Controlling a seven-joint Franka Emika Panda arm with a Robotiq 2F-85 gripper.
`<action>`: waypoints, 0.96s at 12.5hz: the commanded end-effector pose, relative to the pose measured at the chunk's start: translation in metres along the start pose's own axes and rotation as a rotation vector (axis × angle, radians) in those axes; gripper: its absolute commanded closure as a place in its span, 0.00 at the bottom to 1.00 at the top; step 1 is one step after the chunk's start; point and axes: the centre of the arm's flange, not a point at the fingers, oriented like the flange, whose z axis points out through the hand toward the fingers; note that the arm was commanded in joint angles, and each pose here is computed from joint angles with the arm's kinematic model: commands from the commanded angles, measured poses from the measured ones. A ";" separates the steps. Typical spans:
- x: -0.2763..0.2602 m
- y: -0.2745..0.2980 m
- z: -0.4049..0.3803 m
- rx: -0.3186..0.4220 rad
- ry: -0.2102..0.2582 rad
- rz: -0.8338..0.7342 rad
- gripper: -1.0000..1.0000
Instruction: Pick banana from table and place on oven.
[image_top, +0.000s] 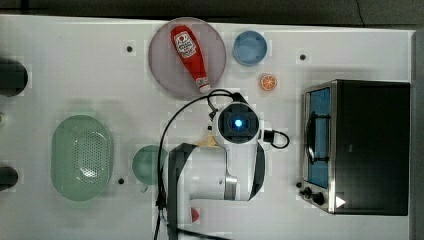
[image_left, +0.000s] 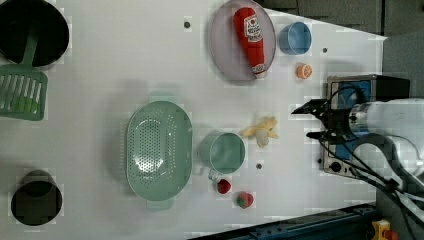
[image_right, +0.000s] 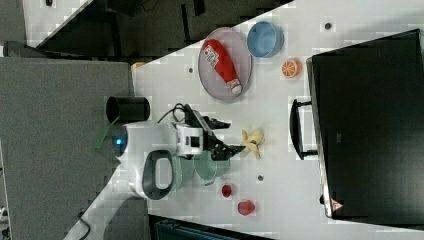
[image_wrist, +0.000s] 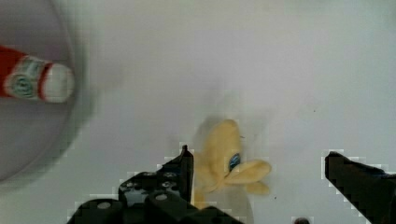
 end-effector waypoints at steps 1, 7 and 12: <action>-0.017 -0.010 0.028 0.010 -0.006 -0.010 0.00; -0.032 -0.016 0.093 -0.027 -0.046 -0.017 0.00; -0.034 -0.019 0.105 -0.007 -0.033 -0.021 0.42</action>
